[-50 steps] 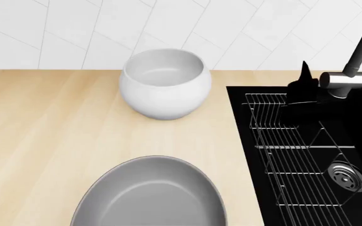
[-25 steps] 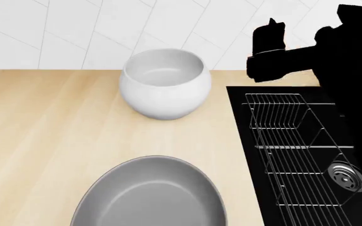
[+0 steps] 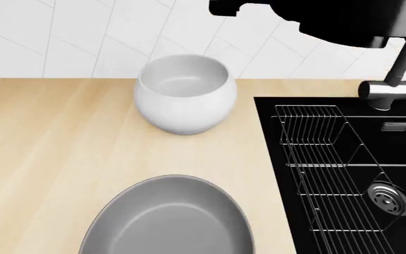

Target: Stack the bowls in the sink.

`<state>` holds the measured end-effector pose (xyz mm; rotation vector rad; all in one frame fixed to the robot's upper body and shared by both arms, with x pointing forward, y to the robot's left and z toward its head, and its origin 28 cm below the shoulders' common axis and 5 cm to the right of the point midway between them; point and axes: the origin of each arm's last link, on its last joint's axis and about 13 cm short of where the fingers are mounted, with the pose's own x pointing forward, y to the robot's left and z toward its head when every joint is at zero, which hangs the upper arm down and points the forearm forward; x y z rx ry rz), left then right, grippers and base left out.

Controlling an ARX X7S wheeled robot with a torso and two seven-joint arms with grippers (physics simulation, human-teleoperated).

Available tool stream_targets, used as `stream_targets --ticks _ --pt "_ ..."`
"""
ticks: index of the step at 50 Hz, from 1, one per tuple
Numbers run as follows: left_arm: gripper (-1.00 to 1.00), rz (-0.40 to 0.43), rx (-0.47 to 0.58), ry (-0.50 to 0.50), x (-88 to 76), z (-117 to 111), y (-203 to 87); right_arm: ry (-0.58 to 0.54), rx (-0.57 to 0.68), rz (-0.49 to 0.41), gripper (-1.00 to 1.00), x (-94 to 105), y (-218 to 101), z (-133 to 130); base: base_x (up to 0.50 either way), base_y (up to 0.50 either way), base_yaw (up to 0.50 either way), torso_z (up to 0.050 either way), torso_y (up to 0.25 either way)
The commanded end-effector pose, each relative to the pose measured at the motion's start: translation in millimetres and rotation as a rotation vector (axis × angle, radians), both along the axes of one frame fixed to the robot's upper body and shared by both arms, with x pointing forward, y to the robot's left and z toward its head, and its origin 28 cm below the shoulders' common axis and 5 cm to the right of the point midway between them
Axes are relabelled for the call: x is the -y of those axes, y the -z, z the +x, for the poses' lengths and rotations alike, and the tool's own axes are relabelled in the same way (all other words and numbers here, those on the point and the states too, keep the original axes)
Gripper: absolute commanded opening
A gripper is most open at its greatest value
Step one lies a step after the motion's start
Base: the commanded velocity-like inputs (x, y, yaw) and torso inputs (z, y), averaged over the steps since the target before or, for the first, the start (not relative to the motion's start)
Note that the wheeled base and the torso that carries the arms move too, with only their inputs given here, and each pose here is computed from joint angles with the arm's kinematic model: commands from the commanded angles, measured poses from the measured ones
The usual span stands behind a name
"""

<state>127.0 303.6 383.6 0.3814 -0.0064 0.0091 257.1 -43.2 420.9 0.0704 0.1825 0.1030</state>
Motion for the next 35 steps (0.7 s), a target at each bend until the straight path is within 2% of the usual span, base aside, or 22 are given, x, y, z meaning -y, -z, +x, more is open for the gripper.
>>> stream_targets --ticks 1,3,13,19,22,28,35 --pt "1.0 0.0 -0.001 0.012 1.1 1 0 0.004 -0.13 0.064 1.0 -20.3 4 37 0.0 0.0 0.0 0.0 0.0" --pt "1.0 0.0 -0.001 0.013 1.2 1 0 0.042 -0.147 0.094 1.0 -22.7 8 45 0.0 0.0 0.0 0.0 0.0" --pt "1.0 -0.001 -0.006 0.014 0.0 2 2 0.075 -0.197 0.144 1.0 -29.1 25 76 0.0 0.0 0.0 0.0 0.0" --pt "1.0 -0.002 -0.007 0.011 -1.5 1 3 0.1 -0.276 0.18 1.0 -32.9 35 88 0.0 0.0 0.0 0.0 0.0" --pt "1.0 -0.001 -0.007 0.01 -1.7 1 3 0.122 -0.338 0.271 1.0 -35.9 35 92 0.0 0.0 0.0 0.0 0.0" --pt "1.0 0.0 -0.008 0.009 -1.3 2 3 0.111 -0.392 0.283 1.0 -39.5 38 94 0.0 0.0 0.0 0.0 0.0" --pt "1.0 0.003 -0.013 0.009 -1.8 3 3 0.153 -0.422 0.239 1.0 -39.4 47 100 0.0 0.0 0.0 0.0 0.0"
